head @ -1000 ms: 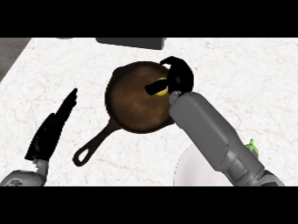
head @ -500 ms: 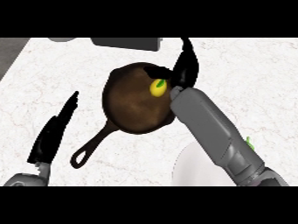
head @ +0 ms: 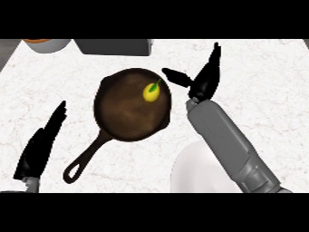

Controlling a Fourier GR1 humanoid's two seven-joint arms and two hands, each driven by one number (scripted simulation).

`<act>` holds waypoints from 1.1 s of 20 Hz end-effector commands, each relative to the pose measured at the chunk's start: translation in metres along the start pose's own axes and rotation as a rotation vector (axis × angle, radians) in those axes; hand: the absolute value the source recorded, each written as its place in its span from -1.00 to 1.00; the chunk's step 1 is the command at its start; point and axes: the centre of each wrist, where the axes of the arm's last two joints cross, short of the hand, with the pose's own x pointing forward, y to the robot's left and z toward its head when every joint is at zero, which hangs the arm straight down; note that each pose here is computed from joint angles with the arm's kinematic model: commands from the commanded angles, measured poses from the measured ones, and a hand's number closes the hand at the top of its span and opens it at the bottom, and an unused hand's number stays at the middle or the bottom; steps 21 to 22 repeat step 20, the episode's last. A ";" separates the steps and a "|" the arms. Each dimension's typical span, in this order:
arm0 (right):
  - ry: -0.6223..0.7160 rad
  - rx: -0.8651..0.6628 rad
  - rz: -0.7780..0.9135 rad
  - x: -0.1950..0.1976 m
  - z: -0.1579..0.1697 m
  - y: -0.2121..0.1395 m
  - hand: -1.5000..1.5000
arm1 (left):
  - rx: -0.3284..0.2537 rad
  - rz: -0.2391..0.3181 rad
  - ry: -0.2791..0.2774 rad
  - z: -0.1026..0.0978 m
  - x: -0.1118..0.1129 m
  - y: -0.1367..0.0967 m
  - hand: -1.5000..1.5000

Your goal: Pick the lemon from the plate and place it in the pan

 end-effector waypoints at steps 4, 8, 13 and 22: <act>-0.046 -0.044 -0.019 -0.043 0.021 -0.046 -1.00 | 0.041 -0.002 0.027 0.010 -0.013 0.016 0.00; -0.080 -0.071 0.019 -0.071 0.019 -0.102 -1.00 | 0.058 -0.007 0.030 0.020 -0.019 0.024 0.00; -0.082 -0.053 0.011 -0.084 0.041 -0.167 -1.00 | 0.052 0.006 0.030 0.000 -0.005 0.020 0.00; -0.089 -0.035 0.022 -0.080 0.055 -0.233 -1.00 | 0.054 -0.010 0.020 0.010 0.009 0.010 0.00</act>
